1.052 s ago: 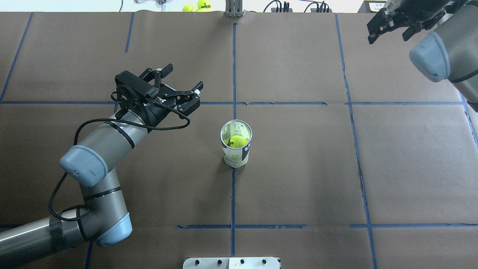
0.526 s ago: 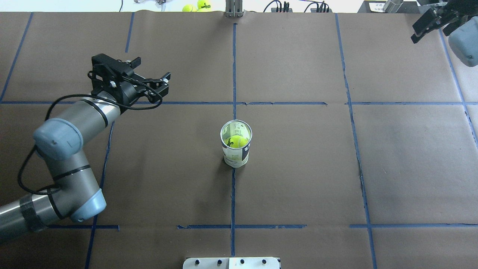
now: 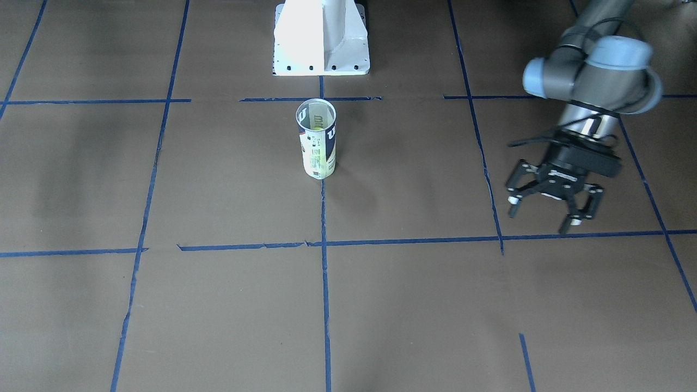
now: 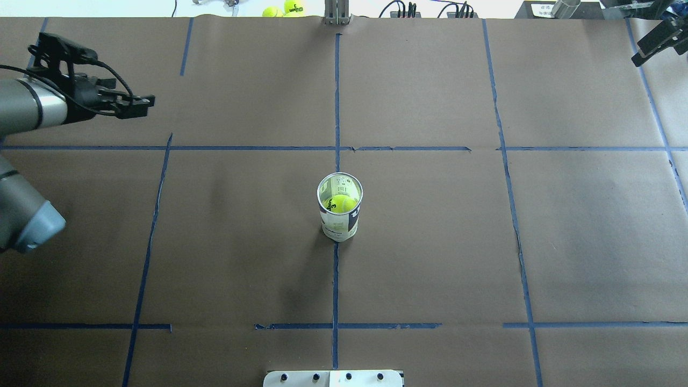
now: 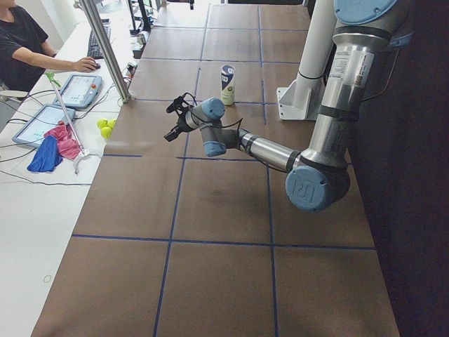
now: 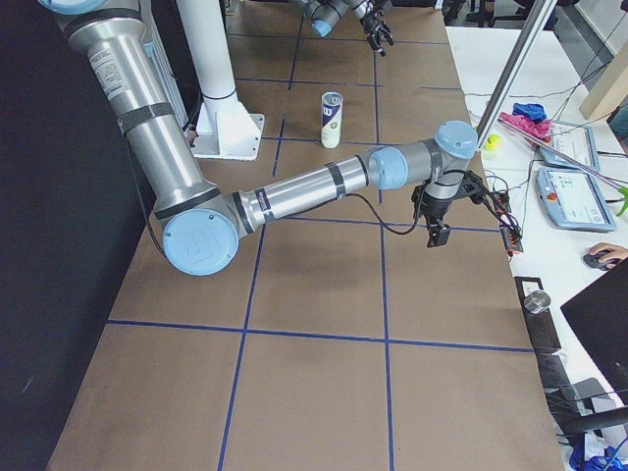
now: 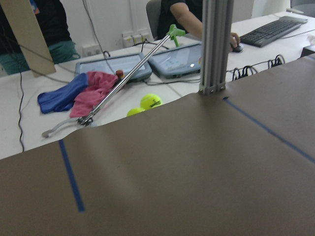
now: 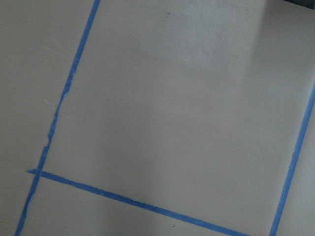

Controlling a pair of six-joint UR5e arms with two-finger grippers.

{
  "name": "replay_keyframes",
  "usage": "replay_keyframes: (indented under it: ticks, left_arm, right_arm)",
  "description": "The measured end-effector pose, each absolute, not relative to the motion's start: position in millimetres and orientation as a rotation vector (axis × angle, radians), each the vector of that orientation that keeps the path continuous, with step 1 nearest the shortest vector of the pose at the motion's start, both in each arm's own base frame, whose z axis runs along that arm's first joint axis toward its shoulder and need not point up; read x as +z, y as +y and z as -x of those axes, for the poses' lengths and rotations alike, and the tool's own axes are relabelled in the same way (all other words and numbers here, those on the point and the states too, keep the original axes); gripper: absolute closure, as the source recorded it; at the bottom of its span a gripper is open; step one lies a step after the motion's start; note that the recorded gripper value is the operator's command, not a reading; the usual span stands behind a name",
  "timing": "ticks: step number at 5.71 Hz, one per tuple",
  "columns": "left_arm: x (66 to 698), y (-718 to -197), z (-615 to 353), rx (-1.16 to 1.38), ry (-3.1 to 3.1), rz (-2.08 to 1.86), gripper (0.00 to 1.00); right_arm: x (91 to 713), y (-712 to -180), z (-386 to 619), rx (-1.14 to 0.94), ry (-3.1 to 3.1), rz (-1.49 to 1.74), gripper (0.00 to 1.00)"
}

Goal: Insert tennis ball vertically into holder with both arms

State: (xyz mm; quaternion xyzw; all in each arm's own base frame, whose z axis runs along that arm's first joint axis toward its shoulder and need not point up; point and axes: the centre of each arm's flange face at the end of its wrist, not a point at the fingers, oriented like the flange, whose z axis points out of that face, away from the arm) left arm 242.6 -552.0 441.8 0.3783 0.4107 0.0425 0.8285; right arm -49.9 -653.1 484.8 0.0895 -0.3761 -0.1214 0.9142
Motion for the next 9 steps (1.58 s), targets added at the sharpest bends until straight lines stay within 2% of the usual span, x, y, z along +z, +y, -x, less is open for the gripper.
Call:
replay_keyframes:
  ticks: [2,4,6,9]
  left_arm:
    - [527,-583,-138,0.130,0.852,-0.566,0.00]
    - [597,-588,-33,0.213,0.780,-0.422,0.00]
    - [654,-565,31,0.177,0.749,-0.212,0.00]
    - [706,-511,55,0.067,0.881,-0.057,0.00]
  right_arm:
    - [561,-647,19,-0.217,-0.803,-0.201,0.01]
    - [588,-638,-7,-0.168,-0.801,-0.188,0.00]
    - [617,-618,-21,-0.136,-0.798,-0.154,0.00]
    - [640,-601,-24,-0.126,-0.782,-0.124,0.00]
